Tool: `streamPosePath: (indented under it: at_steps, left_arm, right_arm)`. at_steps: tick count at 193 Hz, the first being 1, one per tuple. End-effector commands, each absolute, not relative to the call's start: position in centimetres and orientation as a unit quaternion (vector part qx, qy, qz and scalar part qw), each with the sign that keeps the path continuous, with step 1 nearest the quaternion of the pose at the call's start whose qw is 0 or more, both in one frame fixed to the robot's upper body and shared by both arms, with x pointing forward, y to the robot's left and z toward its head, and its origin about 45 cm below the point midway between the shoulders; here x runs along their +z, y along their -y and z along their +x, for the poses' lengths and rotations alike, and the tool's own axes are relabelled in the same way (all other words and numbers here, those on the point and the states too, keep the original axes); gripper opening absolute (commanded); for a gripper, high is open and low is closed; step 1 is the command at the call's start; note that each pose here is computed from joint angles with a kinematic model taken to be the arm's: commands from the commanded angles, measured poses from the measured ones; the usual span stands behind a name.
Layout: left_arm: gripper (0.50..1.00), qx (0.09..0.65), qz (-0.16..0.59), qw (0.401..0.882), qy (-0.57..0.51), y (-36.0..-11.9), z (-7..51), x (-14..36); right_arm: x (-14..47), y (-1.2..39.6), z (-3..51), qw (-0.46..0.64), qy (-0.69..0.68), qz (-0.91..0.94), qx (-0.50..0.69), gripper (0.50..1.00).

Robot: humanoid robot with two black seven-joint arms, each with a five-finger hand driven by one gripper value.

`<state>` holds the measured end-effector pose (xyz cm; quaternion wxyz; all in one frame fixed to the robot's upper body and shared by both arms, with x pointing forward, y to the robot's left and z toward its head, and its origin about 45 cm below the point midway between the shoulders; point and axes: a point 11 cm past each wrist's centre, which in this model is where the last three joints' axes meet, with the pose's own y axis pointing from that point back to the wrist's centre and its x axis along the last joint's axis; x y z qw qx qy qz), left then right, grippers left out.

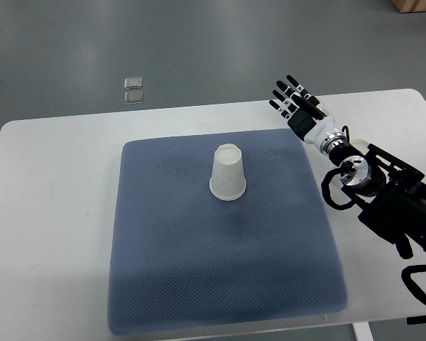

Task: Stack paper cups
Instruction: 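Move the right hand over the second white paper cup beside the mat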

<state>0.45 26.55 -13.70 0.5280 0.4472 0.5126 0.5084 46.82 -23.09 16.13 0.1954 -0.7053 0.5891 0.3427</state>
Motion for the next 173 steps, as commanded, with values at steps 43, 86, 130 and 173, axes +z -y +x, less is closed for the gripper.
streamPosePath:
  at_steps: [43, 86, 130, 173]
  left_arm:
    - [1.0, 0.508, 0.448, 0.528, -0.512, -26.5, 0.4, -13.7]
    - [1.0, 0.508, 0.447, 0.528, -0.513, -26.5, 0.5, -13.7]
    - [1.0, 0.509, 0.448, 0.528, -0.512, -26.6, 0.4, -13.7]
    - [1.0, 0.507, 0.446, 0.529, -0.514, -26.4, 0.5, -13.7]
  right_arm:
    - [16.4, 23.1, 47.0, 0.193, -0.588, -0.709, 0.339, 0.926]
    - [18.2, 22.3, 47.6, 0.148, -0.564, -0.759, 0.289, 0.926]
    - [21.8, 21.6, 47.7, -0.071, -0.471, -0.874, 0.098, 0.926]
    - [25.5, 23.1, 47.8, -0.324, -0.345, -0.878, -0.071, 0.926]
